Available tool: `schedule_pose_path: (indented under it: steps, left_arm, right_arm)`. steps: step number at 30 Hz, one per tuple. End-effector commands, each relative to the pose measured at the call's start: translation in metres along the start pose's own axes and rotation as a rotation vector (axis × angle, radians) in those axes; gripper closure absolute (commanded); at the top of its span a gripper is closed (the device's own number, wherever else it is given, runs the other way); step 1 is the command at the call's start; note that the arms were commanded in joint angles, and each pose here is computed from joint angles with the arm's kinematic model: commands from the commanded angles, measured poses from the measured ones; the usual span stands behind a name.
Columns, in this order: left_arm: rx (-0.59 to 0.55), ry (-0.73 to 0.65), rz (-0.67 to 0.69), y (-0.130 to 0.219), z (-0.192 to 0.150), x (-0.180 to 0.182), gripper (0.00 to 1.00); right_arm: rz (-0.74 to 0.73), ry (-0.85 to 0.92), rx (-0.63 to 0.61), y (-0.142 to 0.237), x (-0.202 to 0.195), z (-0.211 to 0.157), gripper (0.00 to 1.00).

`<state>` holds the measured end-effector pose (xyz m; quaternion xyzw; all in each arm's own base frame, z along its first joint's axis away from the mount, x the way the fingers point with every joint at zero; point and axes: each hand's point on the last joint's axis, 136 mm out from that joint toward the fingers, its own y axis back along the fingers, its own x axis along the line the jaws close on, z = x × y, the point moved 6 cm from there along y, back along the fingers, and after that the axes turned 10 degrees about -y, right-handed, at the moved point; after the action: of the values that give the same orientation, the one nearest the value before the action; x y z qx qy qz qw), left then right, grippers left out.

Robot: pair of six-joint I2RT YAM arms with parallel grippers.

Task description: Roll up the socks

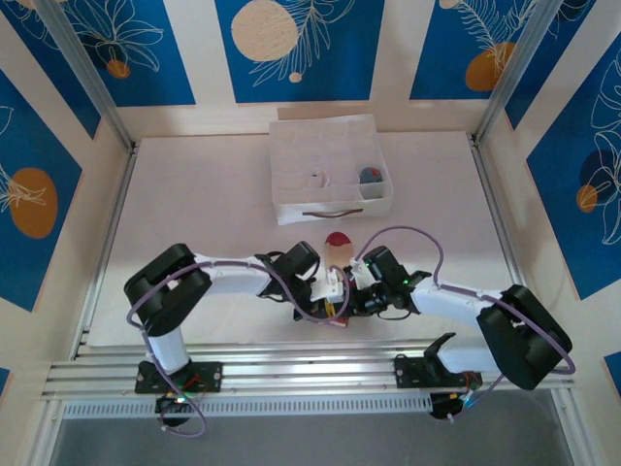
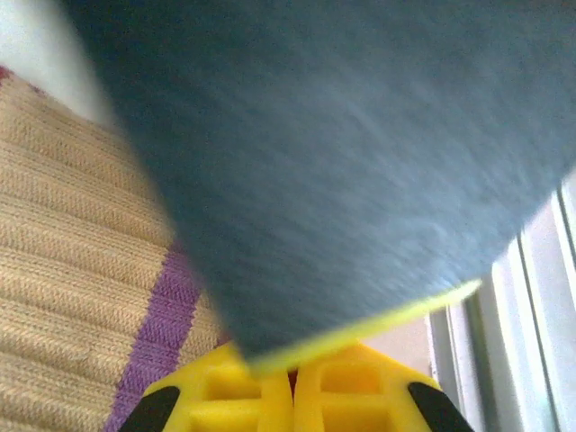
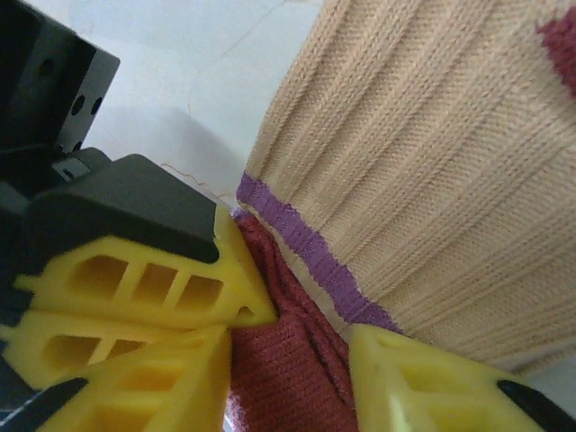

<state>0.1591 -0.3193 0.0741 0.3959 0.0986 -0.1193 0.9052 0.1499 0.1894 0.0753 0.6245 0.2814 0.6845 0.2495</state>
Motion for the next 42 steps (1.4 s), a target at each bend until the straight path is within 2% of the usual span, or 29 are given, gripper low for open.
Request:
schedule_pose_path:
  steps: [1, 6, 9, 13, 15, 18, 20, 23, 25, 28, 33, 42]
  left_arm:
    - [0.052, 0.229, -0.102, -0.005, -0.021, -0.001, 1.0]
    - [0.019, 0.331, -0.126, -0.001, -0.019, 0.011, 1.0]
    - [-0.009, 0.346, -0.111, 0.003, -0.016, 0.016, 1.0]
    - [-0.021, 0.358, -0.084, 0.008, -0.017, 0.021, 0.97]
    - [-0.029, 0.337, -0.068, 0.011, -0.015, 0.022, 0.92]
    - [-0.078, 0.224, -0.023, 0.02, -0.012, 0.017, 0.79]
    - [-0.165, 0.062, 0.034, 0.031, -0.008, 0.007, 0.73]
    - [-0.295, -0.174, 0.173, 0.053, -0.002, -0.007, 0.6]
    - [-0.326, -0.285, 0.266, 0.064, 0.0, -0.012, 0.51]
    - [-0.313, -0.416, 0.372, 0.073, -0.002, -0.018, 0.43]
    - [-0.233, -0.561, 0.467, 0.067, 0.0, -0.019, 0.4]
    - [-0.19, -0.612, 0.362, 0.031, 0.005, -0.015, 0.4]
  right_arm:
    - [0.047, 0.011, 0.013, -0.002, 0.005, -0.001, 0.56]
    - [0.022, 0.021, 0.012, -0.004, 0.004, -0.002, 0.56]
    - [-0.048, -0.01, 0.009, -0.006, -0.002, -0.002, 0.62]
    - [-0.134, -0.086, 0.01, -0.009, -0.013, -0.001, 0.88]
    - [-0.145, -0.098, 0.017, -0.009, -0.015, -0.001, 0.98]
    - [-0.154, -0.127, 0.029, -0.008, -0.016, 0.003, 1.0]
    - [-0.154, -0.149, 0.042, -0.006, -0.017, 0.006, 1.0]
    - [-0.149, -0.193, 0.079, -0.004, -0.02, 0.011, 1.0]
    - [-0.146, -0.205, 0.101, -0.004, -0.021, 0.014, 1.0]
    - [-0.141, -0.217, 0.123, -0.005, -0.021, 0.017, 1.0]
    - [-0.126, -0.213, 0.158, -0.007, -0.018, 0.022, 1.0]
    - [-0.111, -0.22, 0.194, -0.008, -0.018, 0.022, 1.0]
